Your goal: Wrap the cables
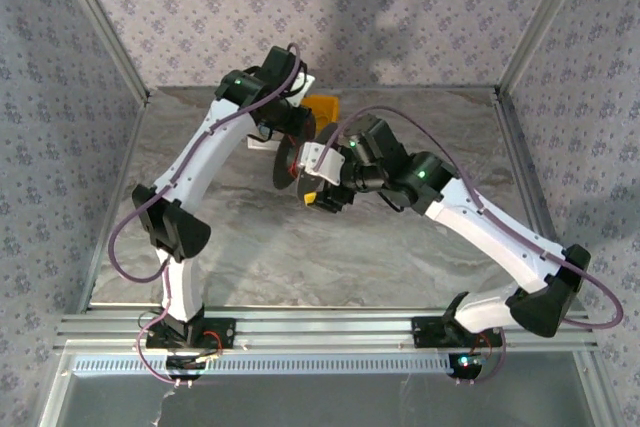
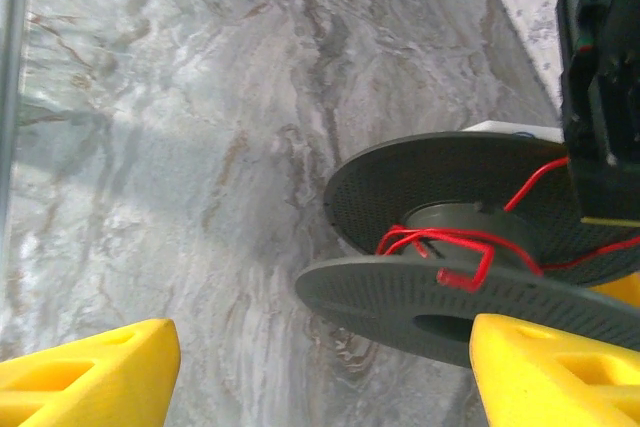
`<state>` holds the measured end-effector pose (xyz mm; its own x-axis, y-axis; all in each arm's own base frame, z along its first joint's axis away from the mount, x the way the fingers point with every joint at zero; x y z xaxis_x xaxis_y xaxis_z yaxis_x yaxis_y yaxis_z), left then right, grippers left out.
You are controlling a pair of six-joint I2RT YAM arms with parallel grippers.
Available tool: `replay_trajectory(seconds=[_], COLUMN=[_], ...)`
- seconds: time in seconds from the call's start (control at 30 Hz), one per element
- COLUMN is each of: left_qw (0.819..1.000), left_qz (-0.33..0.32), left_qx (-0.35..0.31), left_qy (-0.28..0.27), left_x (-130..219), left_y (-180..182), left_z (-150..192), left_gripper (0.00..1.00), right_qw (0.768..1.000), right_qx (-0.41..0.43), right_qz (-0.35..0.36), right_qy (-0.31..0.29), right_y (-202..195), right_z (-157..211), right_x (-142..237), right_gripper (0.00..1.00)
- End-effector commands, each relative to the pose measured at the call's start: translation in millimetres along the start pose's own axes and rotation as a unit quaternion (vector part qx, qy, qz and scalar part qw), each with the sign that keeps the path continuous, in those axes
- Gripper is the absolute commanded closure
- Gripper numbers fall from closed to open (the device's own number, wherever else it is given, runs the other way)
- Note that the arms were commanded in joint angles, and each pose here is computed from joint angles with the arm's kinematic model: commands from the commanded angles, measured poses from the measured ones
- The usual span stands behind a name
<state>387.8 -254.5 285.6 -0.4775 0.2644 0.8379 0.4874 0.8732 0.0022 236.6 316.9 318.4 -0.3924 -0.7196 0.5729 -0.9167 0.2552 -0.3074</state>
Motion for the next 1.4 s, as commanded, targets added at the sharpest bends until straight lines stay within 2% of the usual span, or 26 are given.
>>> replay_trajectory(seconds=[0.0, 0.13, 0.23, 0.57, 0.77, 0.93, 1.13, 1.37], left_qw=[1.0, 1.0, 1.0, 1.0, 1.0, 0.997, 0.993, 0.984], left_qz=[-0.015, -0.013, -0.013, -0.01, -0.002, -0.003, 0.019, 0.06], left_qx=[0.008, 0.002, 0.001, -0.003, -0.017, -0.073, -0.113, -0.17], left_qy=[-0.002, 0.006, 0.006, 0.006, 0.013, 0.029, 0.023, -0.011], left_x=[19.2, 15.8, 15.8, 17.3, 14.4, 12.8, 18.7, 36.1], left_y=[-5.2, -10.4, -11.5, -12.2, -16.2, -23.5, -33.0, -41.1], left_z=[1.0, 4.3, 4.7, 5.1, 8.7, 22.0, 41.0, 65.6], left_gripper=[1.0, 1.0, 1.0, 1.0, 1.0, 1.0, 1.0, 1.0], right_qw=[0.997, 0.996, 0.996, 0.994, 0.996, 0.997, 0.987, 0.965], right_qx=[0.014, 0.027, 0.027, 0.023, 0.013, -0.009, -0.125, -0.241], right_qz=[0.077, 0.087, 0.088, 0.099, 0.086, 0.074, 0.043, -0.039], right_qy=[0.002, 0.007, 0.016, 0.026, 0.008, -0.03, -0.092, -0.094], right_y=[-23.8, -27.1, -28.9, -37.2, -47.5, -72.1, -127.4, -158.6], right_z=[-13.0, -18.2, -17.0, -12.4, -16.1, -17.0, 7.0, 56.1], right_x=[-1.7, -5.3, -9.0, -5.2, 8.1, 21.7, 39.2, 31.2], right_gripper=[0.22, 0.25, 0.37, 1.0, 1.0, 1.0, 1.0, 1.0])
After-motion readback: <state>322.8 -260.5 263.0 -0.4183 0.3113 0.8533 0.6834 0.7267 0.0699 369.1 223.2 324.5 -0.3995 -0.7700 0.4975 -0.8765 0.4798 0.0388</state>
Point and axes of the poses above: each hand's point on the last joint's axis, 136 mm out from that joint toward the fingers, its own x axis back along the fingers, its own y axis along the line the jaws close on, z = x × y, the point moved 1 cm from there along x, back along the fingers, and after that the axes turned 2 degrees about -x, right-handed, at the moved point
